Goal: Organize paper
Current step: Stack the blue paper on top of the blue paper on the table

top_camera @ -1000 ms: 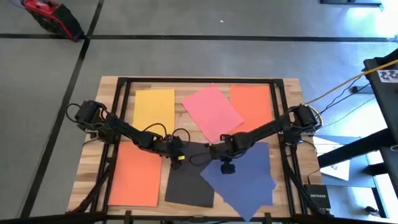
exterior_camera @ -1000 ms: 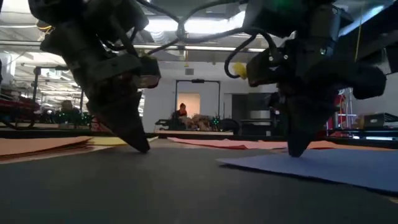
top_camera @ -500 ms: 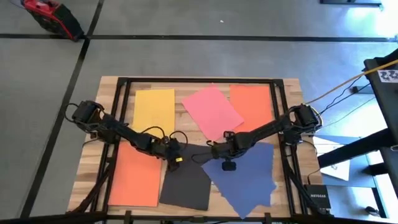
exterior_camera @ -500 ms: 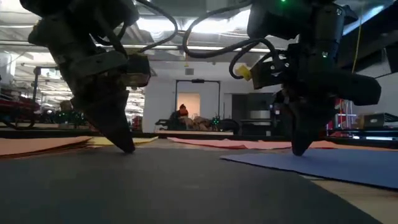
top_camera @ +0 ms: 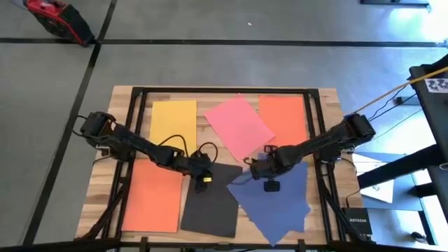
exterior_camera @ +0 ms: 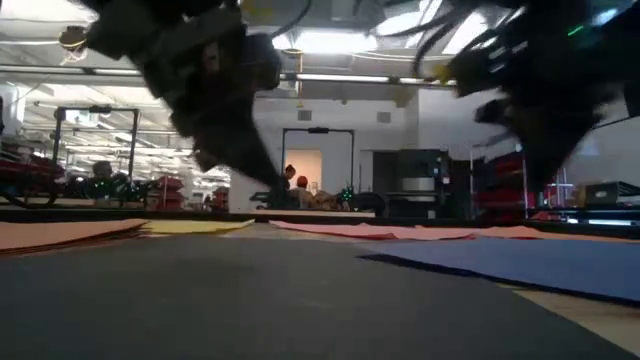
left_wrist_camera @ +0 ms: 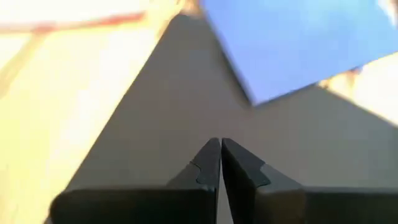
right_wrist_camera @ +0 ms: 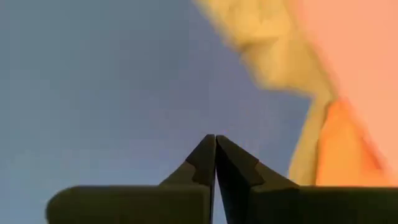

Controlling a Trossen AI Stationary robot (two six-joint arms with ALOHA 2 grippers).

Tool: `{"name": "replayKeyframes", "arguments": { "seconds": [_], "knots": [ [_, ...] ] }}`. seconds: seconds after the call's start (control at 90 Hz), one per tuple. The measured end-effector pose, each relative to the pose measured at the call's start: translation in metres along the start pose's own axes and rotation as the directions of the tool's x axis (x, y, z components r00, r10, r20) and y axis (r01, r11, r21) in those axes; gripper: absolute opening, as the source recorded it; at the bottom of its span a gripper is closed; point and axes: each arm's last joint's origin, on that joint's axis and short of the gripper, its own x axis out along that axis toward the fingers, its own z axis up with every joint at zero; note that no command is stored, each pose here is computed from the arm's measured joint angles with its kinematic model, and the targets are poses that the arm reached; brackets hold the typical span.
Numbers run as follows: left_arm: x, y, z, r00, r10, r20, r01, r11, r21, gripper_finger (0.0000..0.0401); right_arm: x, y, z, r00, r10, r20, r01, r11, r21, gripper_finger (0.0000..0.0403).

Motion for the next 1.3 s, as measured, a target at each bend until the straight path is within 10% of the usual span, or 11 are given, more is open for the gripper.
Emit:
{"name": "replayKeyframes", "arguments": {
  "seconds": [0.522, 0.822, 1.3],
  "knots": [
    [0.019, -0.023, -0.002, 0.981, -0.156, -0.112, 0.168, 0.981, 0.102, 0.0, 0.023, 0.025, -0.067, 0.988, -0.124, -0.096, 0.142, 0.966, 0.214, 0.0],
    [0.057, -0.023, 0.015, 0.981, -0.109, -0.159, 0.131, 0.982, 0.136, 0.0, 0.04, 0.0, -0.109, 0.998, -0.065, -0.025, 0.07, 0.9, 0.43, 0.0],
    [0.087, -0.017, 0.028, 0.974, -0.074, -0.214, 0.114, 0.977, 0.181, 0.0, 0.054, -0.004, -0.116, 0.999, -0.02, 0.026, 0.006, 0.886, 0.463, 0.0]
  ]
}}
